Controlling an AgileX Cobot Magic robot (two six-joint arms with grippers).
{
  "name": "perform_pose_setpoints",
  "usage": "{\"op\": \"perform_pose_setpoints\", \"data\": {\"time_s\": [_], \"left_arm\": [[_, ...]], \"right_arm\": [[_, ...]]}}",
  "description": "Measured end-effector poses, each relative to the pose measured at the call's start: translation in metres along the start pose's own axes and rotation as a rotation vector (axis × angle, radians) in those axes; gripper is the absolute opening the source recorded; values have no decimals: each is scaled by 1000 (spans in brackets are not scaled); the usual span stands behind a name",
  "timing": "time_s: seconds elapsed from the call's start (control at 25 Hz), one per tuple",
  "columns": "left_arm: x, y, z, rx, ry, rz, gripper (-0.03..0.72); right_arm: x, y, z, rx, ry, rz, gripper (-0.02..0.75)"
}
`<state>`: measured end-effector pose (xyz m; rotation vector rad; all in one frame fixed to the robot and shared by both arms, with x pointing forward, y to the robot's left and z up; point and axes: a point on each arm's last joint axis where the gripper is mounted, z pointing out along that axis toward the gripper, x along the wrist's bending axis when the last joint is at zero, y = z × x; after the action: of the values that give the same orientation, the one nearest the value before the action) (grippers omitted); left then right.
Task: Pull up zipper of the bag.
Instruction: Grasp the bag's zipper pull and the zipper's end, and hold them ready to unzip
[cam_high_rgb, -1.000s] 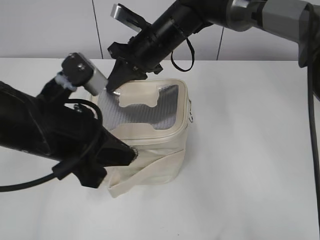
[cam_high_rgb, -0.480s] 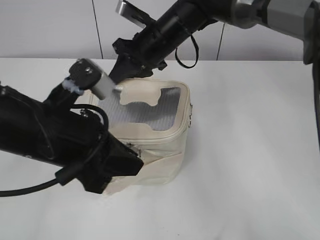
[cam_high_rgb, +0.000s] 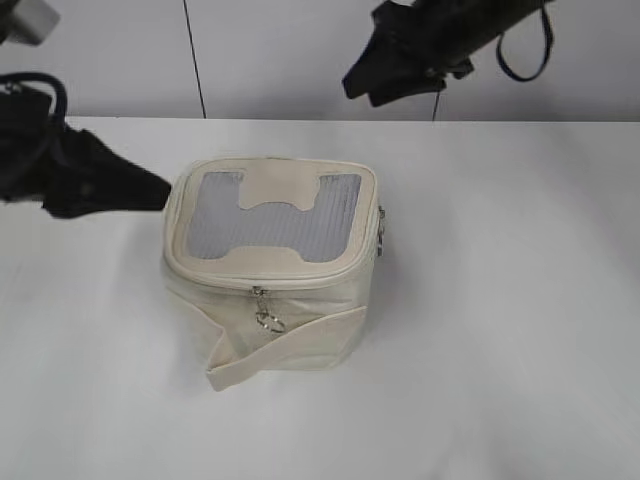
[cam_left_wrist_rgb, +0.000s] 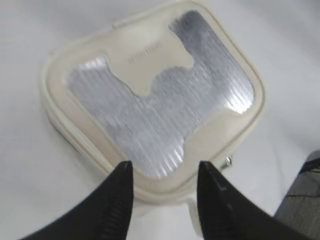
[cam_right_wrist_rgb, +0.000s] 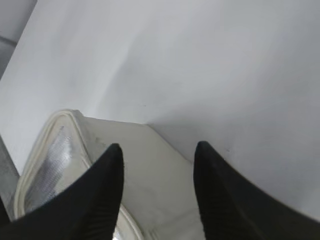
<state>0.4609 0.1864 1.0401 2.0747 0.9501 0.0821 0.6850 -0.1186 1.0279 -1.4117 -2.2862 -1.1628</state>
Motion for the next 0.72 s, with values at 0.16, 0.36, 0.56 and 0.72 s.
{"op": "perform_pose_setpoints", "data": {"time_s": [0.16, 0.36, 0.56, 0.72], "left_arm": [[18, 41, 14, -19, -18, 31, 326], [46, 86, 56, 15, -145, 90, 372], [52, 125, 91, 19, -255, 185, 412], [45, 139, 126, 70, -357, 255, 419]], "right_arm": [[-6, -48, -29, -69, -59, 18, 367], [4, -123, -50, -205, -147, -9, 367], [7, -178, -46, -202, -128, -1, 372], [2, -201, -40, -169, -136, 19, 391]]}}
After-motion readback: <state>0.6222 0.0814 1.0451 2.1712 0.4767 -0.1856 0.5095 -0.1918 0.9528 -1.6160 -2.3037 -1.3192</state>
